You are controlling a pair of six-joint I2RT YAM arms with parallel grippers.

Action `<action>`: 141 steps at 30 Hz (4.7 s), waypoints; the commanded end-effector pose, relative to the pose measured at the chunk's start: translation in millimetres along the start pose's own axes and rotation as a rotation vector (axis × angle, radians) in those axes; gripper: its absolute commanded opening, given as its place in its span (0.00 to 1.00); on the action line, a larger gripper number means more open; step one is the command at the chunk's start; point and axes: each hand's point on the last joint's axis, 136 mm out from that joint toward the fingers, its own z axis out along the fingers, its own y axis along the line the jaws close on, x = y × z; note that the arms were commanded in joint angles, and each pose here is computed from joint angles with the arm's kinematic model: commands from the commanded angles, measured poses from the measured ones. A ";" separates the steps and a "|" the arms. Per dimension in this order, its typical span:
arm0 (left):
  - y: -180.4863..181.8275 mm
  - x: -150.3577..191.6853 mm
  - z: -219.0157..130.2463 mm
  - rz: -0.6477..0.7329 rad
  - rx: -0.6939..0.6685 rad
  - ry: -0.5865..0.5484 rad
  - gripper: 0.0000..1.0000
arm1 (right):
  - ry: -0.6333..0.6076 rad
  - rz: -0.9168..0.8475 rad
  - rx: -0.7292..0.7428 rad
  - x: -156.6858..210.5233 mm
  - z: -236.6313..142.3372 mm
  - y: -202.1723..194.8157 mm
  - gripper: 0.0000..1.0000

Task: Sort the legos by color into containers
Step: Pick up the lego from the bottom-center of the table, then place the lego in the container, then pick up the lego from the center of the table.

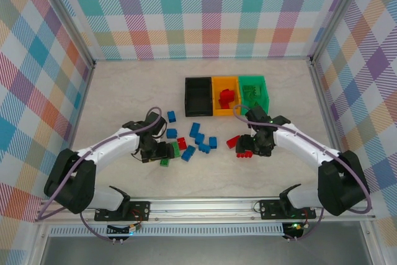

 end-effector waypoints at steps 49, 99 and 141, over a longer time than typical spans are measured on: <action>-49.7 -30.8 -118.8 0.013 0.189 -0.376 0.21 | -0.335 -0.126 -0.075 -229.9 -36.2 104.1 0.71; -427.2 -234.5 -67.8 0.203 0.807 -0.414 0.77 | -0.289 0.223 -0.329 -49.5 -62.5 -25.2 0.75; -114.7 -82.8 -130.6 0.095 0.277 -0.655 0.81 | -0.040 -0.034 0.072 -88.7 72.6 53.6 0.32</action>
